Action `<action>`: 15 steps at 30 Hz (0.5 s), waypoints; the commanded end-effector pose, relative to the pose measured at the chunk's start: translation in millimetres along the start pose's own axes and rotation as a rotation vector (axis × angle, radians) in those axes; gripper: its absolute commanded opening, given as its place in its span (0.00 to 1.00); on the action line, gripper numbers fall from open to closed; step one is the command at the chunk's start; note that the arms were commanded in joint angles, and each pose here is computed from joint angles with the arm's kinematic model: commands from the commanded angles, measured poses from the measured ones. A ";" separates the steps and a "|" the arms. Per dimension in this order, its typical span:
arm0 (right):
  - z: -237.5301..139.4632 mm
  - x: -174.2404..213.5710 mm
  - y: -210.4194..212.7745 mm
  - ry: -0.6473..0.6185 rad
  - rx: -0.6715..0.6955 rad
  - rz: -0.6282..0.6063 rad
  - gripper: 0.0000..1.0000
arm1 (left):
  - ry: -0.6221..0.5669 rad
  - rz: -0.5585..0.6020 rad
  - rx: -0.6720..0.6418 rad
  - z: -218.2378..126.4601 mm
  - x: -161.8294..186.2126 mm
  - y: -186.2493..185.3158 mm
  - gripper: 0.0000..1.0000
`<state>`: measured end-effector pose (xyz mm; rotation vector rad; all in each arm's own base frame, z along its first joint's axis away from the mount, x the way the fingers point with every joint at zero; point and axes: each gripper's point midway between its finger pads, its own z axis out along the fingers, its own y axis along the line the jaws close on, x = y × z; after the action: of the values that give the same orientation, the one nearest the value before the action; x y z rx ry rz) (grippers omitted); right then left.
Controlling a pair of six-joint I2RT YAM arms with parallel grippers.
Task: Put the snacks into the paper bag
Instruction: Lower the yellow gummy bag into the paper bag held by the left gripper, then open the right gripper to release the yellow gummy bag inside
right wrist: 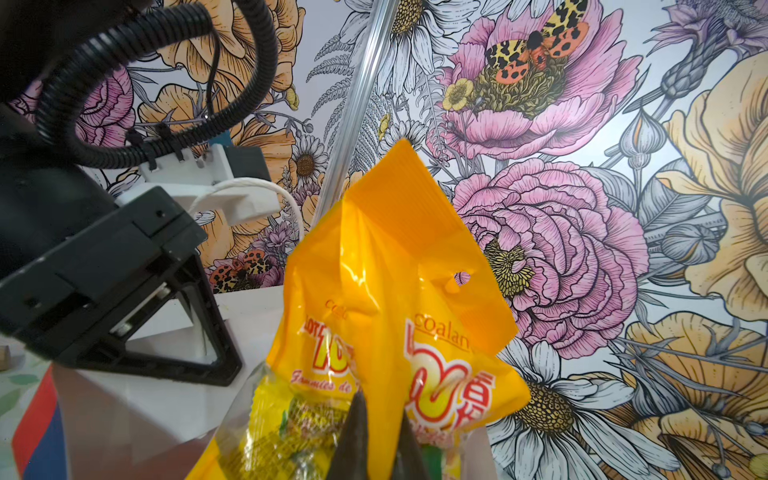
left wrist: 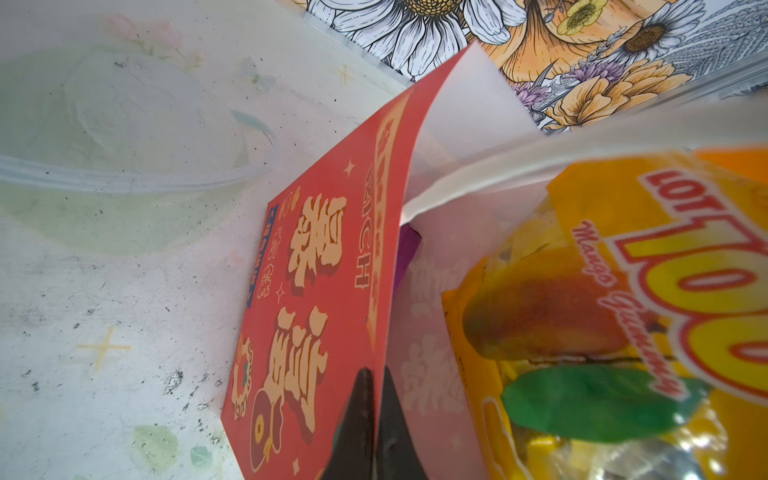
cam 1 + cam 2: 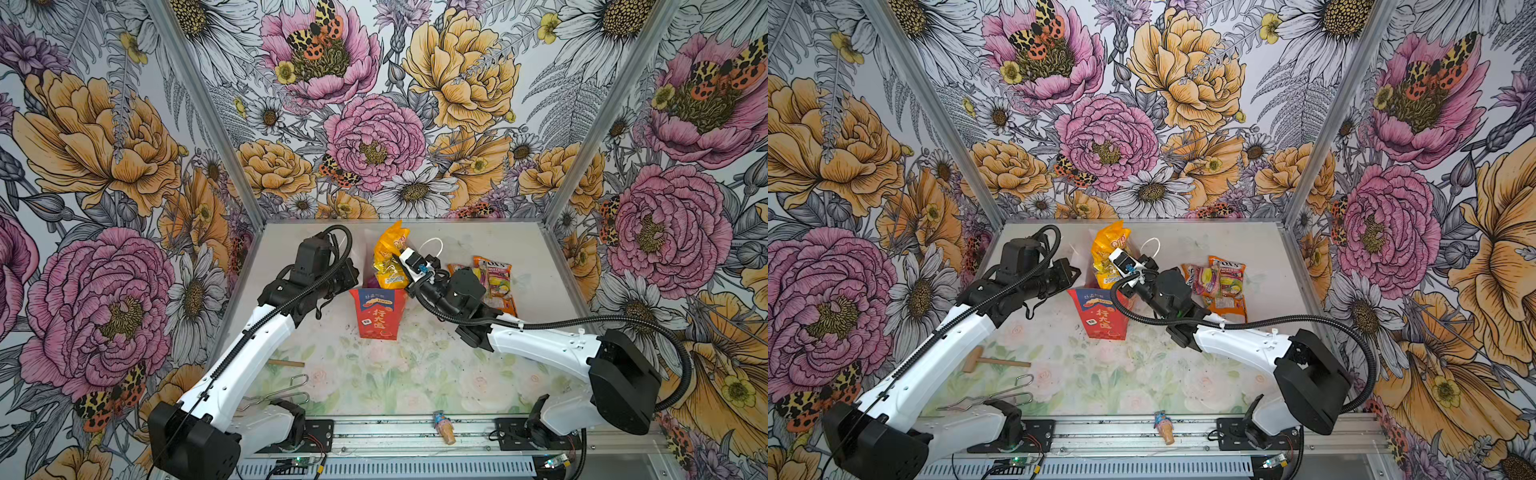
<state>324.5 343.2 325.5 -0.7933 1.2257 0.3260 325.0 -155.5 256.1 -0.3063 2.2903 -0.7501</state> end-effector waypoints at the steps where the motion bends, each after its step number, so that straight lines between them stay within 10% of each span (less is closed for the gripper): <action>1: -13.3 -53.0 -20.5 -0.156 0.083 -0.022 0.00 | -0.034 0.000 0.020 1.2 -8.1 -4.7 0.00; 15: -16.2 -55.8 -14.0 -0.152 0.071 -0.051 0.02 | -0.034 -0.003 0.023 0.9 -8.2 -5.4 0.00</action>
<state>317.8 346.9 325.7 -0.8207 1.2010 0.2890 325.1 -155.6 256.2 -0.3063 2.2896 -0.7510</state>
